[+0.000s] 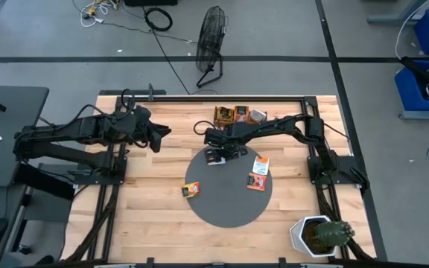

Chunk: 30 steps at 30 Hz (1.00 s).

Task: Pick & Place Tea
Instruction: Put the white tea bag into the right section of the wooden organizer

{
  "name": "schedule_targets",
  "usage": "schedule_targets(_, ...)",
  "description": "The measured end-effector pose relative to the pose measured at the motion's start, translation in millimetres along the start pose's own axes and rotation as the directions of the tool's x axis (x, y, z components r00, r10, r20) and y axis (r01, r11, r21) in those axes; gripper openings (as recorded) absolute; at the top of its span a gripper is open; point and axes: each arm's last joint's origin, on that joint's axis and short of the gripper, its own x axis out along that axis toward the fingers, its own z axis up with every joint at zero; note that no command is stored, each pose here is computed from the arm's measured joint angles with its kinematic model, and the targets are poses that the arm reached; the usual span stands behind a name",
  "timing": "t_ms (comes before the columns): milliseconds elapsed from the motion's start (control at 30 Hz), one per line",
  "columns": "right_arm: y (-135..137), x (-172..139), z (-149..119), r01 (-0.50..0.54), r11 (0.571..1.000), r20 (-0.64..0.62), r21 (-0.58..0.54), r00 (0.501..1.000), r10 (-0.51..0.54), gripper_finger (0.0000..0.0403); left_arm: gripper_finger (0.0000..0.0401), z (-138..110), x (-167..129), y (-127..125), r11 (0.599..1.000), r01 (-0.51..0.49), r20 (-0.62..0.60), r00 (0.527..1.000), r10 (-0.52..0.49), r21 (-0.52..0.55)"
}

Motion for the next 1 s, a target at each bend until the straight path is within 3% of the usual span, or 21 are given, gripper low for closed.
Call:
schedule_targets(267,0,0,1,0.012,1.0,0.037,0.0,0.999,-0.011,0.0105,0.0087,0,0,0,1.0,0.001,0.0,1.0,-0.001,-0.003)
schedule_targets(600,0,0,1,0.01,0.997,0.033,-0.078,0.999,-0.007,0.0014,0.0087,0,0,-1,1.0,0.017,-0.013,1.0,-0.017,-0.004)
schedule_targets(1000,3,-21,-6,-0.017,0.987,0.037,-0.162,0.999,0.023,0.0001,0.0087,-1,0,-1,1.0,0.026,-0.02,0.999,-0.026,0.003)
